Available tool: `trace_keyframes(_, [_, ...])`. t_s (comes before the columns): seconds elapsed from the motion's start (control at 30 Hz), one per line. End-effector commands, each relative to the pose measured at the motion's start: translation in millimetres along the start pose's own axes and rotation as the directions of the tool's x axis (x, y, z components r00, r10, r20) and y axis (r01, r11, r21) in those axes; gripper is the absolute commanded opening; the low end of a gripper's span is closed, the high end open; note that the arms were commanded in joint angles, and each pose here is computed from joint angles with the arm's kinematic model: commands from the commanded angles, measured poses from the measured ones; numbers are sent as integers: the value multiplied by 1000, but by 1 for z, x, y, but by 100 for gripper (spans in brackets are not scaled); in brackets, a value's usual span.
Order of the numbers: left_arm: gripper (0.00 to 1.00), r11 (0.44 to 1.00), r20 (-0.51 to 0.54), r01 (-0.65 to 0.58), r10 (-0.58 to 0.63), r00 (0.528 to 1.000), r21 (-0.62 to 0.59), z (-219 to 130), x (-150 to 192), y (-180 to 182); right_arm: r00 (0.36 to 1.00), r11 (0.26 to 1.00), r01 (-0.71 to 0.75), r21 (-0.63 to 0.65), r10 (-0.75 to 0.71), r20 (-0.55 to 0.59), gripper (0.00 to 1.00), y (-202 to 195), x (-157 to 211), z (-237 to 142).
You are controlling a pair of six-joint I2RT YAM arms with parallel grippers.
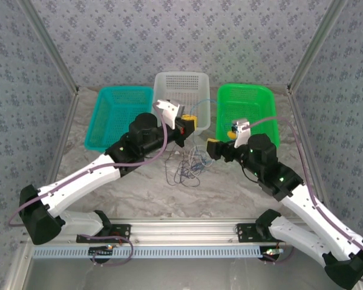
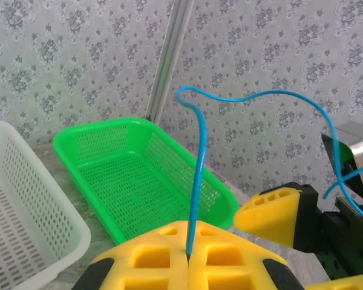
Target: Untangle the cables
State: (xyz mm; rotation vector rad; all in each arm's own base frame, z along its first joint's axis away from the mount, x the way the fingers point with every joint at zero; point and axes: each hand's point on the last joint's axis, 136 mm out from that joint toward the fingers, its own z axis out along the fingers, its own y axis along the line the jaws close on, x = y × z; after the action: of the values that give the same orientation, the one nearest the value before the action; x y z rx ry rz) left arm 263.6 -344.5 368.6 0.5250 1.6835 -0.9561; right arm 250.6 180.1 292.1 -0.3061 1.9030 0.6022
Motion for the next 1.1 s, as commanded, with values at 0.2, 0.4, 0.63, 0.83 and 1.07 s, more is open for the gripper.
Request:
trace_keyframes(0.2, [0, 997, 54, 80, -81, 995, 22, -7, -29, -5, 995, 999, 10, -46, -15, -100, 93, 0, 50, 12])
trace_keyframes(0.4, [0, 990, 64, 119, -123, 990, 70, -6, -36, -15, 1000, 993, 9, -114, -12, -25, 94, 16, 64, 28])
trace_keyframes(0.63, [0, 985, 38, 139, -143, 989, 98, -3, -26, -25, 996, 985, 78, -151, -71, 55, 96, 43, 60, 47])
trace_keyframes(0.83, [0, 988, 17, 139, -141, 990, 72, -5, -16, -21, 984, 982, 154, -113, -142, 106, 96, 48, 39, 49])
trace_keyframes(1.07, [0, 983, -11, 97, -97, 995, 158, -3, -12, -50, 976, 978, 200, -62, -192, 107, 92, 45, 24, 71])
